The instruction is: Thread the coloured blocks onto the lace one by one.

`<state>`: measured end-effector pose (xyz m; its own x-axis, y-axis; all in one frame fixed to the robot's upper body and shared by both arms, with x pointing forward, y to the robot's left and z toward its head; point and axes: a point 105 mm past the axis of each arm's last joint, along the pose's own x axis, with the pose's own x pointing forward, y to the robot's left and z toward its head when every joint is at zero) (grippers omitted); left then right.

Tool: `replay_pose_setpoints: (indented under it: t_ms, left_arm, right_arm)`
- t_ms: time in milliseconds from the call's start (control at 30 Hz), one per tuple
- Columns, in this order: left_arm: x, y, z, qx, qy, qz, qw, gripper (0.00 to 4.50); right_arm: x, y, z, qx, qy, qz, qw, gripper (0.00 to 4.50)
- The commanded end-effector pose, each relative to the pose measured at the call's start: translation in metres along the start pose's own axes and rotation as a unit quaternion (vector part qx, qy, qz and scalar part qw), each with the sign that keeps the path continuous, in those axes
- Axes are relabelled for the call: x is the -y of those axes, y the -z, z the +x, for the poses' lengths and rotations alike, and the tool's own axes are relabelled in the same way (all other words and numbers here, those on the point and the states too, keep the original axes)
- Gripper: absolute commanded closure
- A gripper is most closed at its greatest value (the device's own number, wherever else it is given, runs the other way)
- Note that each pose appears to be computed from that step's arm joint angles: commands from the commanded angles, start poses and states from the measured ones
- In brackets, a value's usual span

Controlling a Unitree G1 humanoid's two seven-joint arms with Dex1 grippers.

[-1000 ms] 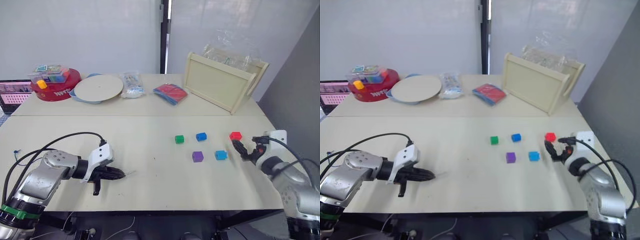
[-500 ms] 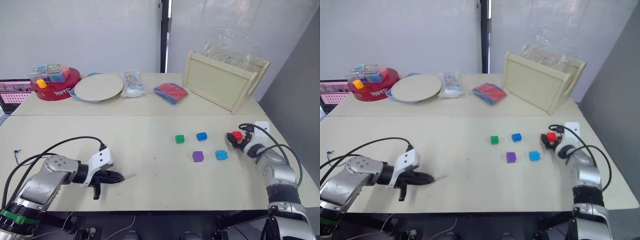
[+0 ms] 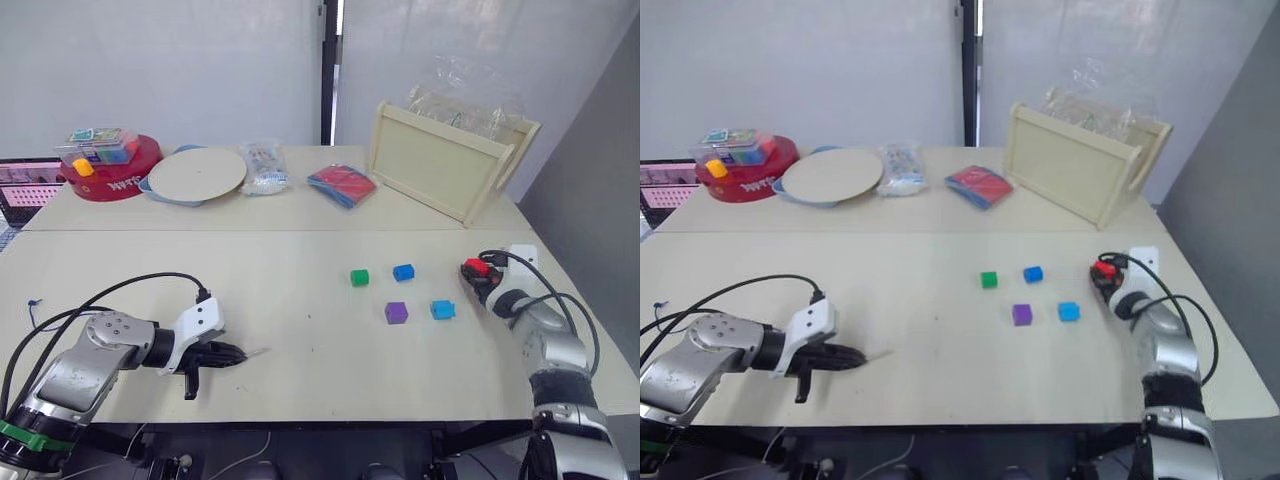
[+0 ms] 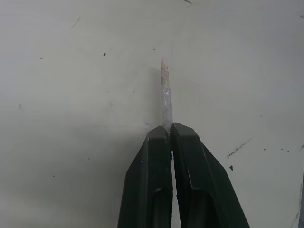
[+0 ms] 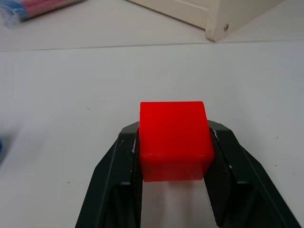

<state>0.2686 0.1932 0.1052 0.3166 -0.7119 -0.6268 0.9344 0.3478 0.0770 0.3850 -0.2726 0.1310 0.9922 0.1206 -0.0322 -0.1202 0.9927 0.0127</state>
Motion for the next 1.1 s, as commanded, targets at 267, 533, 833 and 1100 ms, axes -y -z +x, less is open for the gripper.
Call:
replay_pose_setpoints:
  t_ms: [267,533,833,1100]
  left_arm:
    - [-0.003,-0.007,-0.003,0.007,-0.001,0.015,1.000,4.50]
    - [-0.002,-0.013,0.005,0.002,0.028,0.033,0.999,4.50]
    - [-0.005,-0.017,0.001,-0.004,0.038,0.045,0.998,4.50]
    - [-0.003,-0.017,0.000,-0.003,0.037,0.042,0.998,4.50]
  right_arm:
    - [-0.153,-0.062,-0.115,0.088,-0.272,0.060,0.956,3.32]
    - [-0.222,0.013,-0.135,-0.023,-0.309,0.040,0.950,3.32]
    - [-0.225,0.069,-0.110,-0.088,-0.245,0.029,0.965,3.32]
    - [-0.220,0.061,-0.114,-0.070,-0.262,0.029,0.962,1.66]
